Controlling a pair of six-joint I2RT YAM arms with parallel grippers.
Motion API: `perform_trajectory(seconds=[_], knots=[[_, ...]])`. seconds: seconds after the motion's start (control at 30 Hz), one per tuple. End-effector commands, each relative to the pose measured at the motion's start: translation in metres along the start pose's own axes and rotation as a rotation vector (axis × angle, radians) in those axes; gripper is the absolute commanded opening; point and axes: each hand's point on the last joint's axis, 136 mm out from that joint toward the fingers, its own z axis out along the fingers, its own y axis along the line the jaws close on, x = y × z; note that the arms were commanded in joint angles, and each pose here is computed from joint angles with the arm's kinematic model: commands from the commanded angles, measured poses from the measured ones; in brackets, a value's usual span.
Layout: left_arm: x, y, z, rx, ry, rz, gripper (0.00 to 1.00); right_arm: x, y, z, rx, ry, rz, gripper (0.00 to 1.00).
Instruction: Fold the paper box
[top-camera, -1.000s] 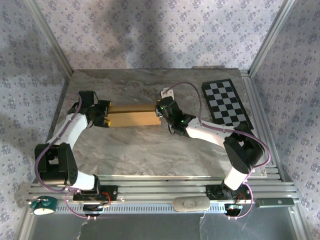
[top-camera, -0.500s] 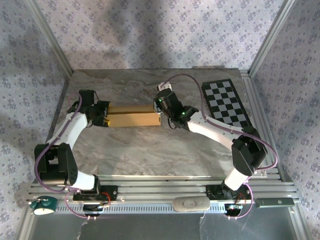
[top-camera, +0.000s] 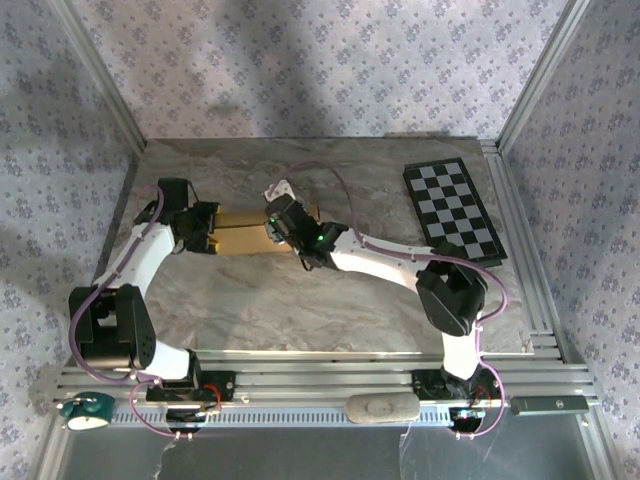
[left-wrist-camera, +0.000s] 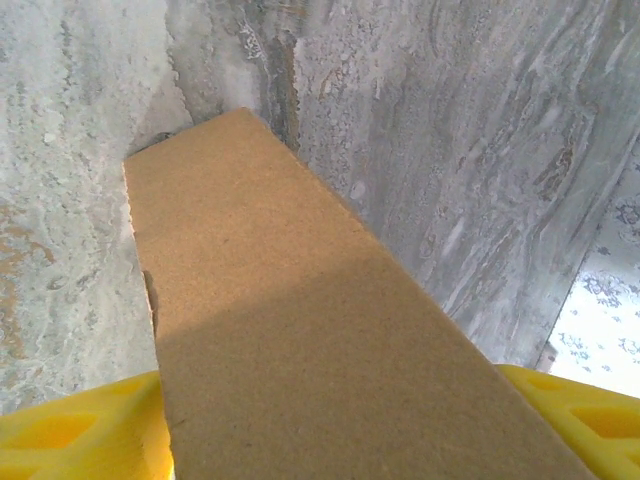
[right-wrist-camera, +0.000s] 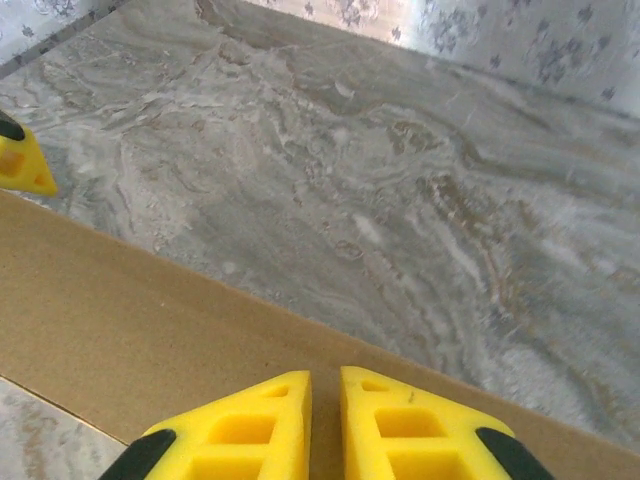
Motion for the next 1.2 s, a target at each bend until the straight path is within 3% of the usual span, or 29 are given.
perform_trajectory(seconds=[0.0,0.17,0.37,0.47,0.63,0.87,1.0,1.17], knots=[[-0.004,0.042,0.009,-0.184,-0.009,-0.019,0.79,0.028,-0.007,0.014,0.096,0.056,-0.167,0.13],[-0.005,0.026,-0.001,-0.150,0.008,0.014,0.86,0.048,-0.018,0.018,0.132,0.095,-0.217,0.12],[-0.016,0.003,-0.049,-0.086,-0.056,0.097,0.88,0.051,-0.025,0.023,0.105,0.113,-0.175,0.11],[-0.027,0.004,-0.075,-0.064,-0.131,0.136,0.84,0.051,-0.023,0.024,0.095,0.115,-0.171,0.11],[-0.034,0.005,-0.102,0.020,-0.201,0.220,0.58,0.053,-0.024,0.028,0.092,0.132,-0.156,0.11],[-0.008,-0.013,-0.102,0.155,-0.100,0.362,0.61,0.057,-0.029,0.031,0.091,0.147,-0.131,0.11],[0.002,-0.015,-0.093,0.158,-0.061,0.414,0.53,0.056,-0.031,0.031,0.093,0.150,-0.121,0.11],[0.008,-0.013,-0.087,0.190,-0.035,0.436,0.51,0.056,-0.031,0.031,0.088,0.151,-0.117,0.11]])
